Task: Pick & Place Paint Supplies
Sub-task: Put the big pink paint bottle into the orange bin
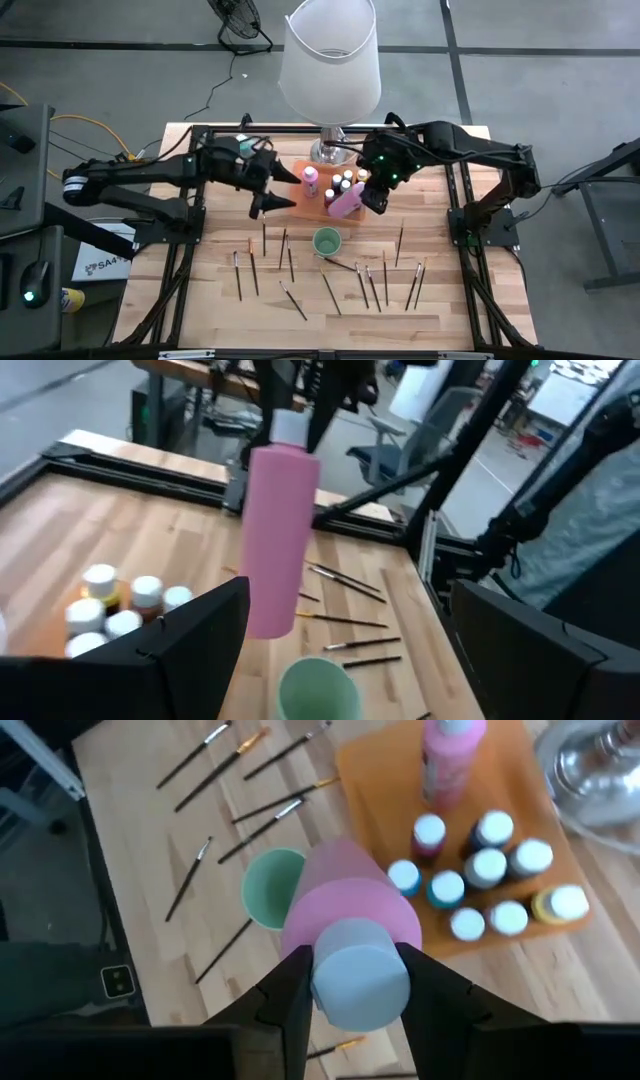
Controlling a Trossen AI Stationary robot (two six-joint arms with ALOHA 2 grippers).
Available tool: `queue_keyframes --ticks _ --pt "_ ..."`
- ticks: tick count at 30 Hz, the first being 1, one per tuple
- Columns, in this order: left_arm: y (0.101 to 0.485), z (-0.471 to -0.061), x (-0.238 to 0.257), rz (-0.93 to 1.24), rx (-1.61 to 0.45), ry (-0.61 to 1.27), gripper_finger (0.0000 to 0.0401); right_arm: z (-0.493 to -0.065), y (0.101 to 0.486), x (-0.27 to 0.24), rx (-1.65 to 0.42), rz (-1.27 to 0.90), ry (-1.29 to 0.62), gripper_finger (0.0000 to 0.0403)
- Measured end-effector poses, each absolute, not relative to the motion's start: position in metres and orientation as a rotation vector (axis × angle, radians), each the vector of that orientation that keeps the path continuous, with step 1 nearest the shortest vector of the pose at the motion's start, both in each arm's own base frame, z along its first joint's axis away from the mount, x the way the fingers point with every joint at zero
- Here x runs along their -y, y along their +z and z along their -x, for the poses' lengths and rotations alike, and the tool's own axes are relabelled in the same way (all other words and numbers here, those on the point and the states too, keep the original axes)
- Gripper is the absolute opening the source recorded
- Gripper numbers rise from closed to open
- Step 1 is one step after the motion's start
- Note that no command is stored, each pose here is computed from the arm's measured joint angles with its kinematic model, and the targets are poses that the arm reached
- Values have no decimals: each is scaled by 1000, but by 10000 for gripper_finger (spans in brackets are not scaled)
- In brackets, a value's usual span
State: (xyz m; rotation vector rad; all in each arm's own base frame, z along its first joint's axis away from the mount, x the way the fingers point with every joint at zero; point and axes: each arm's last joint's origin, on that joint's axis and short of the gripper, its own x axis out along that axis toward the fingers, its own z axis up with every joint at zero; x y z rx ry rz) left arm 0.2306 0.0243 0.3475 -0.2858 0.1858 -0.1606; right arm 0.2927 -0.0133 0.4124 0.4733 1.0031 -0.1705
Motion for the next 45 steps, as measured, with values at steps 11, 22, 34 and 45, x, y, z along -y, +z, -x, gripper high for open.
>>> queue_keyframes --ticks 11,22,34,45 --pt "348 -274 -6 265 -238 -130 338 -310 413 14 -902 -375 -101 116" --pt "348 -310 -9 251 -346 -7 338 -320 410 11 -879 -343 -71 116" --pt "348 -329 -10 252 -359 -4 328 -324 413 9 -834 -327 -50 116" --pt "348 -329 -10 251 -348 -4 229 -331 407 10 -843 -313 -43 116"
